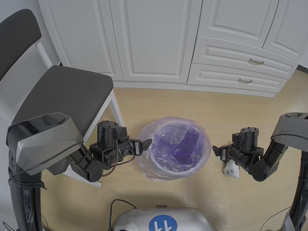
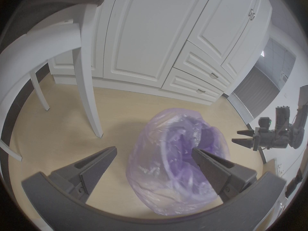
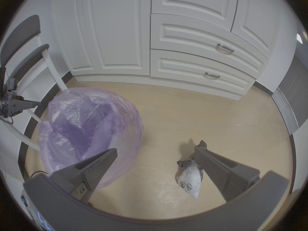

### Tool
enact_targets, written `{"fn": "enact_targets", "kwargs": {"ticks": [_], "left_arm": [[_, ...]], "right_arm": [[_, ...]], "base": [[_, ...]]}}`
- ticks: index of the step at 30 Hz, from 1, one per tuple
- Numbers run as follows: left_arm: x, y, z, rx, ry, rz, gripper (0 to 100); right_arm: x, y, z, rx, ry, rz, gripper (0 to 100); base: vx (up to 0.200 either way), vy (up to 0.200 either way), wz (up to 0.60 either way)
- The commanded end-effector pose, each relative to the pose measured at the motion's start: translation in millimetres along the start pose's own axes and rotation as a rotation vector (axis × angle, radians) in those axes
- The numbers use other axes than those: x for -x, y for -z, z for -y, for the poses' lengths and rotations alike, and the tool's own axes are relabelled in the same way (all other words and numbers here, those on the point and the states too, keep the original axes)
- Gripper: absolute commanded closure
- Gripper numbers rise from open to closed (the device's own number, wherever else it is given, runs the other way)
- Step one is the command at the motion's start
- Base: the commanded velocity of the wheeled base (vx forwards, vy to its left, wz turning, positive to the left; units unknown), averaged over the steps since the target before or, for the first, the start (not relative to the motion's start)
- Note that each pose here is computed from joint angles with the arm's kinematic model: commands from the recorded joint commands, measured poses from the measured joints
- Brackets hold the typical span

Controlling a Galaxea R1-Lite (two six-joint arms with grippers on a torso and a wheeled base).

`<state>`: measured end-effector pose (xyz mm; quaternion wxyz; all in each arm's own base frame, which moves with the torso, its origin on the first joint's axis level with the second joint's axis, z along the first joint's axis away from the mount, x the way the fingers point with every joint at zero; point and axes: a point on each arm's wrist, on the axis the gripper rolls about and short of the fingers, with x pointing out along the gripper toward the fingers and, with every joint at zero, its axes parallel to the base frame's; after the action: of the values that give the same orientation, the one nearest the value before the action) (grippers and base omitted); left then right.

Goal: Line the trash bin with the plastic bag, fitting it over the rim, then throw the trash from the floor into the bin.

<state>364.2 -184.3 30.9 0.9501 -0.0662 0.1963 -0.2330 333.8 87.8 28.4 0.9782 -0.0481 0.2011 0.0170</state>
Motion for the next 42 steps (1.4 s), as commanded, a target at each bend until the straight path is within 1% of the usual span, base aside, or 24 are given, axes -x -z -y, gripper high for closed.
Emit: {"fn": "enact_targets", "kwargs": {"ticks": [1, 6, 10, 14, 18, 21, 26, 27, 28, 29, 31, 33, 37, 39, 42], "left_arm": [[-28, 18, -19, 0.015, -0.038, -0.015, 0], [-41, 25, -40, 0.031, -0.071, -0.021, 0], [-49, 22, -50, 0.047, -0.085, 0.001, 0], [-63, 12, -60, 0.121, -0.094, 0.054, 0], [-78, 9, -66, 0.171, -0.101, 0.06, 0], [-84, 14, -69, 0.202, -0.111, 0.033, 0], [-89, 30, -70, 0.2, -0.124, -0.026, 0], [-90, 35, -71, 0.197, -0.135, -0.058, 0], [-90, 35, -71, 0.197, -0.135, -0.058, 0], [-92, 39, -72, 0.183, -0.156, -0.128, 0], [-96, 42, -74, 0.17, -0.18, -0.186, 0], [-100, 45, -75, 0.167, -0.204, -0.213, 0], [-107, 51, -78, 0.142, -0.243, -0.231, 0], [-108, 51, -78, 0.125, -0.247, -0.239, 0], [-107, 51, -78, 0.122, -0.25, -0.247, 0]], "right_arm": [[-14, 10, 4, -0.019, 0.02, -0.026, 0], [-19, 13, 7, -0.031, 0.03, -0.031, 0], [-25, 15, 6, -0.05, 0.031, -0.032, 0], [-33, 23, 5, -0.068, 0.032, -0.049, 0], [-39, 25, 6, -0.08, 0.04, -0.049, 0], [-47, 30, 6, -0.093, 0.043, -0.058, 0], [-65, 44, 2, -0.108, 0.045, -0.075, 0], [-69, 48, 1, -0.116, 0.045, -0.08, 0], [-69, 48, 1, -0.116, 0.045, -0.08, 0], [-75, 51, -1, -0.134, 0.042, -0.081, 0], [-78, 53, -4, -0.152, 0.031, -0.087, 0], [-80, 55, -6, -0.158, 0.03, -0.1, 0], [-85, 56, -7, -0.173, 0.026, -0.127, 0], [-88, 55, -7, -0.186, 0.02, -0.131, 0], [-94, 51, -8, -0.204, 0.004, -0.139, 0]], "base": [[0.0, 0.0, 0.0], [0.0, 0.0, 0.0], [0.0, 0.0, 0.0], [0.0, 0.0, 0.0], [0.0, 0.0, 0.0], [0.0, 0.0, 0.0], [0.0, 0.0, 0.0], [0.0, 0.0, 0.0], [0.0, 0.0, 0.0], [0.0, 0.0, 0.0], [0.0, 0.0, 0.0], [0.0, 0.0, 0.0], [0.0, 0.0, 0.0], [0.0, 0.0, 0.0], [0.0, 0.0, 0.0]]}}
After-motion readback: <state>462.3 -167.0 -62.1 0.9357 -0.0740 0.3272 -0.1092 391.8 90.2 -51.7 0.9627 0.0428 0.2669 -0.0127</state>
